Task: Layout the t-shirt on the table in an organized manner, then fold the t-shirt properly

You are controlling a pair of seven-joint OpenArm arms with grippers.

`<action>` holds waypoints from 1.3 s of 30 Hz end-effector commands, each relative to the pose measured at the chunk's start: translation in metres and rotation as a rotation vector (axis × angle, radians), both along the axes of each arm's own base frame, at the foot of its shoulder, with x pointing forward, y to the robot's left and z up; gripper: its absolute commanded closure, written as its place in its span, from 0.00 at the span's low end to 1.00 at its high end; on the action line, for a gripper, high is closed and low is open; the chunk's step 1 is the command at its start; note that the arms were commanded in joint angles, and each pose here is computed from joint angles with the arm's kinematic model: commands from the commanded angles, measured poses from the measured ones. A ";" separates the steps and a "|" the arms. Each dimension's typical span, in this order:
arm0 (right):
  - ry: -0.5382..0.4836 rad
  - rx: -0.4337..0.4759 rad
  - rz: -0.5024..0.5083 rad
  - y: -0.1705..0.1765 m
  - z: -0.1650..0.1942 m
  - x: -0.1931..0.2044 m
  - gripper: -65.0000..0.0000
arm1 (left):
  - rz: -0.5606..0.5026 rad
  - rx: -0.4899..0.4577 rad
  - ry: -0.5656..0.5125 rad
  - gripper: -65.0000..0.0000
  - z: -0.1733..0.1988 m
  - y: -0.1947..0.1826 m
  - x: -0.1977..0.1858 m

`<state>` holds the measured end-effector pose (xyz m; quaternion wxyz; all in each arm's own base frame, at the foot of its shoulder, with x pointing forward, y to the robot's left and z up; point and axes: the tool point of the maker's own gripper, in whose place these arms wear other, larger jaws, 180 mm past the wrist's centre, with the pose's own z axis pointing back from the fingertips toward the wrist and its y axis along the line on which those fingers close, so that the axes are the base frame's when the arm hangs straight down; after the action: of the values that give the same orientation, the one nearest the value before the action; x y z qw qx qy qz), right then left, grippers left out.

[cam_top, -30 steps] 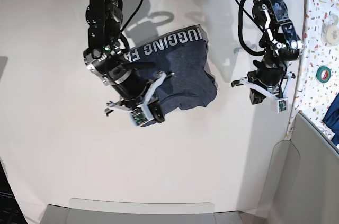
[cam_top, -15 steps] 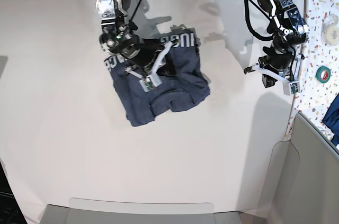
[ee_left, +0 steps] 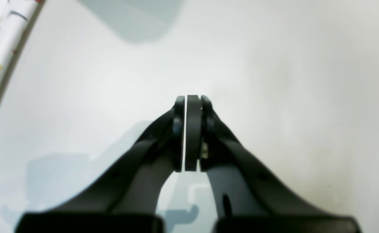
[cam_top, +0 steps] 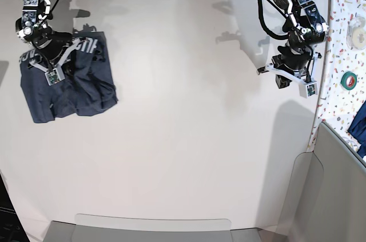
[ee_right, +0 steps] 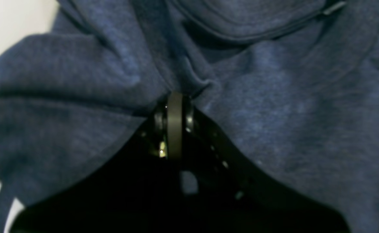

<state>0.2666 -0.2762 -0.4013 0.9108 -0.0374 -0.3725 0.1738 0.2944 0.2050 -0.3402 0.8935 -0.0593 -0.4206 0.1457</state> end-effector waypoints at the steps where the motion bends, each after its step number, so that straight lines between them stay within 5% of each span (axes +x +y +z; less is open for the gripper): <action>1: 0.259 -0.211 -0.080 -0.054 -0.030 -0.050 1.00 | -0.010 0.005 -0.051 1.00 0.013 -0.003 0.008; 11: 0.330 -0.300 -0.256 -0.150 -0.020 -0.077 1.00 | -0.096 -0.010 -0.018 1.00 0.001 -0.034 0.001; 39: 0.305 -0.302 -0.330 -0.174 -0.012 -0.089 1.00 | -0.097 -0.011 -0.009 1.00 -0.001 -0.034 -0.001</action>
<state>0.2100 -0.4434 -0.3938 0.9378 -0.2009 -0.2723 0.0772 0.2860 0.1699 -0.3537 0.9076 -0.0857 -0.3969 0.1068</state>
